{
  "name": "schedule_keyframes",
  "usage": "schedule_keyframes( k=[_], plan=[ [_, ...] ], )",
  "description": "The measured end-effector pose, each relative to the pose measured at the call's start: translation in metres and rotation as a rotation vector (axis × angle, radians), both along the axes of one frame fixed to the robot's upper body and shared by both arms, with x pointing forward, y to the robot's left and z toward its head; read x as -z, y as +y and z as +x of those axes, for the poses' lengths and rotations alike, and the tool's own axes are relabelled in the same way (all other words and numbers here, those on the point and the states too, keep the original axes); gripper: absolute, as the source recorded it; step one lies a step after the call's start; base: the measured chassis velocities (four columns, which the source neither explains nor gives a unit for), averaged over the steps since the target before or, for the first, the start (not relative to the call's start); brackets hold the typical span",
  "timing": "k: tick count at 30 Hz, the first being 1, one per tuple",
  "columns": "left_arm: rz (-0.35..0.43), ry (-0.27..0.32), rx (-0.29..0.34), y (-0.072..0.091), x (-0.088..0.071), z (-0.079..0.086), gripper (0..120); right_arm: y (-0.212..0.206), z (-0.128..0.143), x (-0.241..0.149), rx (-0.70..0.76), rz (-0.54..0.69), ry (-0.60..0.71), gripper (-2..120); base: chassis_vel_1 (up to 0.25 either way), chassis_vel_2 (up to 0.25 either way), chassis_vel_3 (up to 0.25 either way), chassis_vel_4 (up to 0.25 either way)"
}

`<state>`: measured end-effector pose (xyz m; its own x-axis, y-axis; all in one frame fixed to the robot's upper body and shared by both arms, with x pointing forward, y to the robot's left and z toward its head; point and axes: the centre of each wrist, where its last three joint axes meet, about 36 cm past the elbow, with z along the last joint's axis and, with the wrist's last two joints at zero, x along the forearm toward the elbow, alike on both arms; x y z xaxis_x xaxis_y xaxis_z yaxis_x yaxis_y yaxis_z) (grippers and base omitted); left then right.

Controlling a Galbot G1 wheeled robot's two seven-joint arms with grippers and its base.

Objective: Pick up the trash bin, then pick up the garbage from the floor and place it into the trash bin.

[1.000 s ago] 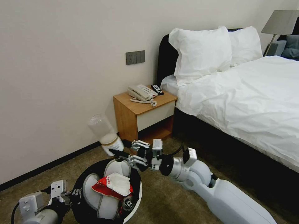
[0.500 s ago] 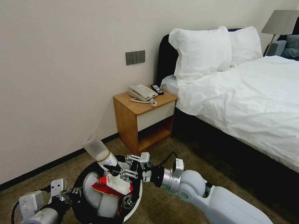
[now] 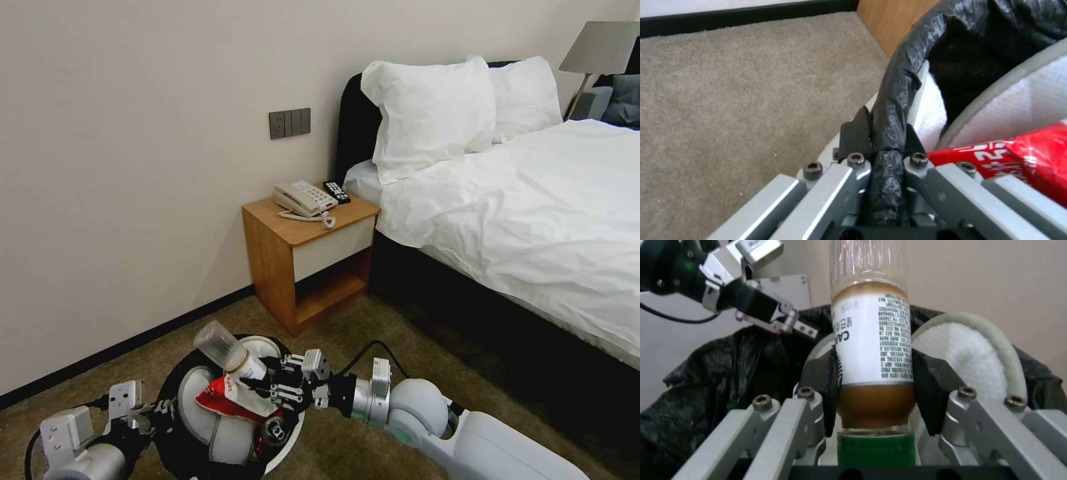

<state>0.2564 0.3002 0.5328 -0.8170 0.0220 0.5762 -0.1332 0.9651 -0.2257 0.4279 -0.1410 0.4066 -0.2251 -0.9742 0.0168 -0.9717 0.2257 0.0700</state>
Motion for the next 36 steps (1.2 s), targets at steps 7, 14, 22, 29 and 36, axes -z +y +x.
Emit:
schedule_keyframes(
  k=[7, 14, 22, 29, 36],
  plan=[
    [0.000, -0.001, 0.001, -0.001, -0.001, -0.001, 2, -0.001, -0.003, 0.008, 0.000, -0.043, 0.010, 34, 0.000, 0.000, 0.000, 0.000],
    [-0.001, 0.000, 0.000, -0.001, -0.001, -0.001, 2, -0.003, -0.007, 0.015, 0.012, -0.074, 0.003, 39, 0.000, 0.000, 0.000, 0.000],
    [-0.003, -0.001, 0.000, -0.001, -0.002, -0.001, 2, -0.004, -0.008, 0.017, 0.014, -0.077, -0.006, 64, 0.000, 0.000, 0.000, 0.000],
    [-0.005, -0.002, -0.001, -0.001, -0.002, -0.001, 2, -0.002, -0.009, 0.011, 0.005, -0.053, -0.047, 92, 0.000, 0.000, 0.000, 0.000],
    [-0.006, 0.001, 0.000, -0.001, -0.002, -0.001, 2, -0.001, -0.007, 0.001, -0.001, -0.025, -0.096, 100, 0.000, 0.000, 0.000, 0.000]
  ],
)
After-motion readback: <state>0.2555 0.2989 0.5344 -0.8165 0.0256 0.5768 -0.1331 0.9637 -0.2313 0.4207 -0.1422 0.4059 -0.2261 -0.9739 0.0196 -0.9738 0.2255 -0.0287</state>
